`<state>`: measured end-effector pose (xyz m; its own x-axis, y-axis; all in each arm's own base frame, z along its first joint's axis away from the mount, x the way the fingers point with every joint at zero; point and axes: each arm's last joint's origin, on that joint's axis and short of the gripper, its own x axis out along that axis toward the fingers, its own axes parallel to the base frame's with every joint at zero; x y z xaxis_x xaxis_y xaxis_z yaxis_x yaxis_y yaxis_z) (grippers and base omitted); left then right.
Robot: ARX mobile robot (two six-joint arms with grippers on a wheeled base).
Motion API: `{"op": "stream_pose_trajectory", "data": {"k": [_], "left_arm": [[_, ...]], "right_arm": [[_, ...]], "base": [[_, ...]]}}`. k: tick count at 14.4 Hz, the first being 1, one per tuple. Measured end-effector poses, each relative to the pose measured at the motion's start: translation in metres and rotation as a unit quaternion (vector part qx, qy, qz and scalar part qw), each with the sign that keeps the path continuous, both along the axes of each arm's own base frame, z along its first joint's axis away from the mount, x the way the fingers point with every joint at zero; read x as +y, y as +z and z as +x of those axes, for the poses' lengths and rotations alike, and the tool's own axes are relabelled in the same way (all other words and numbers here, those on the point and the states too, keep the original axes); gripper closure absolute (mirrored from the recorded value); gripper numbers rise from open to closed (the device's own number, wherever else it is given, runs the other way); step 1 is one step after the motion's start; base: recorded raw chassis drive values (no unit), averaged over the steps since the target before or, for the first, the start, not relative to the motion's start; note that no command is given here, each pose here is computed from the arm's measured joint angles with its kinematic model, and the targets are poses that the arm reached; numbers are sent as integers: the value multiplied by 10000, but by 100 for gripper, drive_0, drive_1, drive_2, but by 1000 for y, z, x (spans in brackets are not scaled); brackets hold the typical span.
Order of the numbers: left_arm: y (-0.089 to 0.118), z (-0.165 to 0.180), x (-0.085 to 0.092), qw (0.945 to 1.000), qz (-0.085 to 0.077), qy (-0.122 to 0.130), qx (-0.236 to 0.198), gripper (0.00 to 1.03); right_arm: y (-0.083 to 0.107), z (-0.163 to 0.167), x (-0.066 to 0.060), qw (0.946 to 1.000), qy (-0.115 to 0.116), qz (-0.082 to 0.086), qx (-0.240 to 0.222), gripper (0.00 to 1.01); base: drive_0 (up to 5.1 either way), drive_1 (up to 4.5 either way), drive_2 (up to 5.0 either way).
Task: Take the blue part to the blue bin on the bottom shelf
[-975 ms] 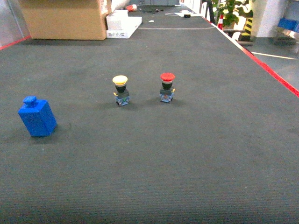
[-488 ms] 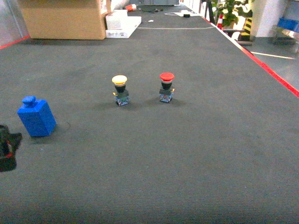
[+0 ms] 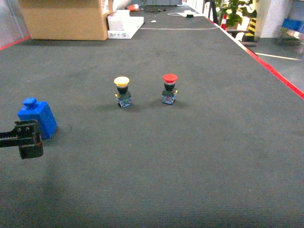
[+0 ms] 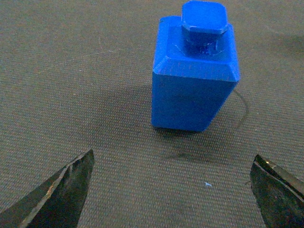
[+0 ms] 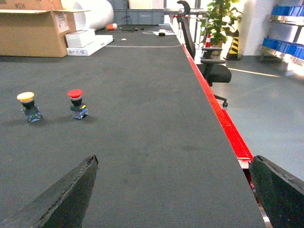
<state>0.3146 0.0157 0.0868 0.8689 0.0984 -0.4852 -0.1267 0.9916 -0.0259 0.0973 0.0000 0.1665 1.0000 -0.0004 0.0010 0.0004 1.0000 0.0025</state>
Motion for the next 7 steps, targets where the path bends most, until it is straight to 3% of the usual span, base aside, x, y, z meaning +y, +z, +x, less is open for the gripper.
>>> {"op": "stream_pose_trajectory", "data": {"k": [5,7], "left_arm": [[-4,44,2,9998,133,-43,-135,5],[-10,57,4,9996,207,129,-161,5]], "right_arm": [[0,0,0,10000,0,0,0,3],[0,0,0,10000,2,0,-2,3]], "base": [[0,0,0],[0,0,0]]}}
